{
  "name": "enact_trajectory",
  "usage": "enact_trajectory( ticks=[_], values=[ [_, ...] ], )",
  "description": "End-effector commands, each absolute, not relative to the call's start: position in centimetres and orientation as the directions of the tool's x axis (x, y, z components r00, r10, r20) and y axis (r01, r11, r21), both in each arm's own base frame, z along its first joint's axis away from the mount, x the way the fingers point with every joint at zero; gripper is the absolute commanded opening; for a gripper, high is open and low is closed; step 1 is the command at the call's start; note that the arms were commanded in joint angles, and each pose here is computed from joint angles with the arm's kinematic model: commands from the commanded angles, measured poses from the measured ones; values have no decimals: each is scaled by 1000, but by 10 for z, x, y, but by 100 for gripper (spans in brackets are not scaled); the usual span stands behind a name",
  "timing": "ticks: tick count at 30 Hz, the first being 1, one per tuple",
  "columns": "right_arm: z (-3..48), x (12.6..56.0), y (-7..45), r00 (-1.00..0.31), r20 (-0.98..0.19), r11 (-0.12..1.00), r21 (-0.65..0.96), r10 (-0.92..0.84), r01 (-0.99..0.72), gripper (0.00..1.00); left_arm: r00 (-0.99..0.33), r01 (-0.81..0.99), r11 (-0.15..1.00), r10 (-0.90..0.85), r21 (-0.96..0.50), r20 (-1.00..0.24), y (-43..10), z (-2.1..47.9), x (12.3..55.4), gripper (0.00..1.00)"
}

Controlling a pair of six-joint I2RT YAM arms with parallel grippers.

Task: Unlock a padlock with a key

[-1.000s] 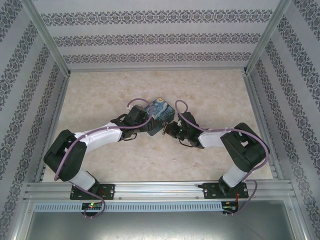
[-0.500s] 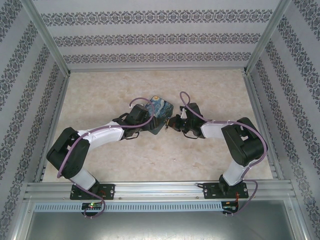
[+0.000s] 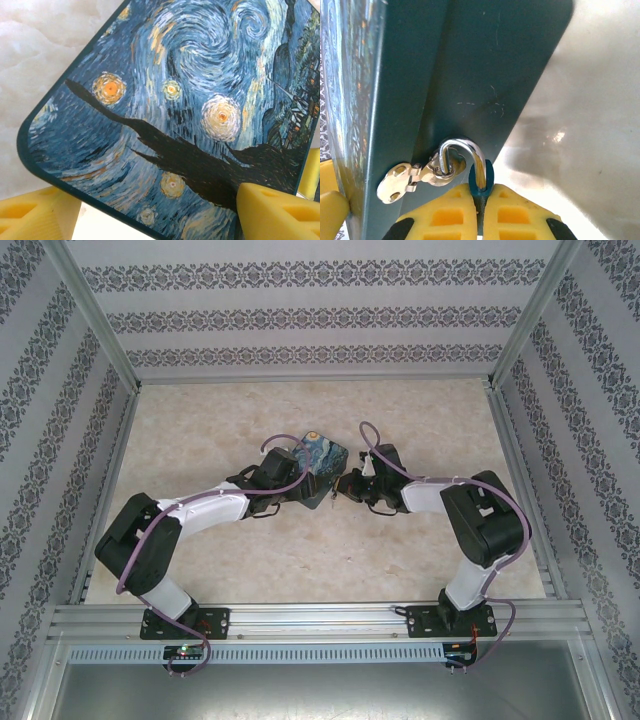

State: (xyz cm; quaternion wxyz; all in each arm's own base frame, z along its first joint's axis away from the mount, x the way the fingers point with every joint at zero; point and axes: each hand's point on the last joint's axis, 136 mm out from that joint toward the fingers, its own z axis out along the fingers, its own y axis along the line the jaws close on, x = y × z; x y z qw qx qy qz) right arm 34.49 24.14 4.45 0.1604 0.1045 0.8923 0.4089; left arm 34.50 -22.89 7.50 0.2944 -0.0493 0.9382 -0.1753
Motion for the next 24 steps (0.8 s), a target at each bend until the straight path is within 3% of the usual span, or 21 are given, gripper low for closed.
enact_trajectory(
  ticks=[1, 14, 24],
  values=[
    [56, 372, 230, -900, -250, 654, 755, 357, 50, 0, -938, -15, 987, -70, -162, -340, -195, 9, 291, 80],
    [53, 384, 218, -906, -258, 690, 722, 337, 51, 0, -941, -11, 986, -66, -167, -331, -197, 8, 290, 79],
    [38, 362, 167, -867, -224, 683, 711, 445, 167, 0, -935, 3, 985, -59, -174, -349, -198, 20, 292, 80]
  ],
)
